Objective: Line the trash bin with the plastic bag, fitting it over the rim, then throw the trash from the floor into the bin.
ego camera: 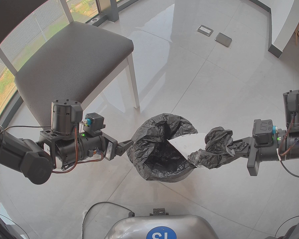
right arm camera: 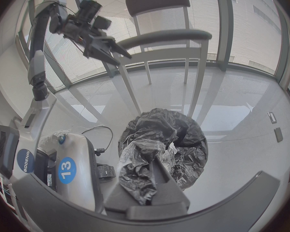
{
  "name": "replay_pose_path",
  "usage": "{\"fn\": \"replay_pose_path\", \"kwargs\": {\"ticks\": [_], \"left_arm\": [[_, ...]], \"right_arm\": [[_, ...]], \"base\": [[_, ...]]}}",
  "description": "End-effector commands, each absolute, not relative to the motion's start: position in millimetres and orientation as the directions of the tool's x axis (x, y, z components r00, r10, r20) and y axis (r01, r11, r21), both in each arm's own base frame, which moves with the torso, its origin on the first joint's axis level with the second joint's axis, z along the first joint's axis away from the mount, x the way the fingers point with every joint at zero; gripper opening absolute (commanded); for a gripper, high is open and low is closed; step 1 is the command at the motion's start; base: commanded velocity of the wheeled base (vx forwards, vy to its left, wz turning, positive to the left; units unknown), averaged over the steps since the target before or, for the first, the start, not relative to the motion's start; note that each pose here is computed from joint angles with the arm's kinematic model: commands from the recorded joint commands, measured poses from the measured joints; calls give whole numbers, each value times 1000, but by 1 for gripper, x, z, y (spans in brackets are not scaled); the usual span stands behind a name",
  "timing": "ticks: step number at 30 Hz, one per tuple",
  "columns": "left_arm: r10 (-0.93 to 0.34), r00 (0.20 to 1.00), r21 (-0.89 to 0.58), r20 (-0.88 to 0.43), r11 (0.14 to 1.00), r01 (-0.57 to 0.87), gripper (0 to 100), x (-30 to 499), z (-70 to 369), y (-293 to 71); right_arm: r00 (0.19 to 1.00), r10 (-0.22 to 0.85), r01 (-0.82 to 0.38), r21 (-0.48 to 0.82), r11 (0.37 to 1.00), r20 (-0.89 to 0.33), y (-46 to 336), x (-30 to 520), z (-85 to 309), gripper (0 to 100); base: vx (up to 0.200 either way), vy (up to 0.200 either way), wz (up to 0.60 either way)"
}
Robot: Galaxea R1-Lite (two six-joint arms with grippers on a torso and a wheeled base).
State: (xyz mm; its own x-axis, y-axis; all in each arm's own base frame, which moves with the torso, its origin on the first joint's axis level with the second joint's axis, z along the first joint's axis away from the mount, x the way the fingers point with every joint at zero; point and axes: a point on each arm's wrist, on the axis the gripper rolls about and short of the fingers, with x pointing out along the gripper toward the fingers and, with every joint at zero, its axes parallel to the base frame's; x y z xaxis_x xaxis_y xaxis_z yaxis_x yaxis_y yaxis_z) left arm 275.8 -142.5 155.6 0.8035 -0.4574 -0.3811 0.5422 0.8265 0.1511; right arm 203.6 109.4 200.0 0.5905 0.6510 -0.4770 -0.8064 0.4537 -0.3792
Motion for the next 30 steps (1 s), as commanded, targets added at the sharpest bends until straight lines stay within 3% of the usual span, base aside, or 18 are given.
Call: {"fn": "replay_pose_path", "kwargs": {"ticks": [1, 10, 19, 30], "left_arm": [[-449, 805, 150, -388, 831, 536, 100, 276, 153, -143], [-455, 836, 166, -308, 839, 518, 100, 254, 181, -128], [-433, 858, 169, -275, 857, 487, 100, 244, 191, -114], [-411, 868, 170, -278, 869, 465, 100, 240, 189, -103]], "right_arm": [[563, 649, -826, -359, 435, -511, 124, 224, 190, 0], [500, 673, -866, -314, 388, -545, 166, 288, 154, 0], [490, 633, -869, -278, 409, -599, 175, 340, 106, 0], [519, 621, -853, -306, 423, -588, 176, 371, 95, 0]], "base": [[0, 0, 0], [0, 0, 0], [0, 0, 0], [0, 0, 0]]}}
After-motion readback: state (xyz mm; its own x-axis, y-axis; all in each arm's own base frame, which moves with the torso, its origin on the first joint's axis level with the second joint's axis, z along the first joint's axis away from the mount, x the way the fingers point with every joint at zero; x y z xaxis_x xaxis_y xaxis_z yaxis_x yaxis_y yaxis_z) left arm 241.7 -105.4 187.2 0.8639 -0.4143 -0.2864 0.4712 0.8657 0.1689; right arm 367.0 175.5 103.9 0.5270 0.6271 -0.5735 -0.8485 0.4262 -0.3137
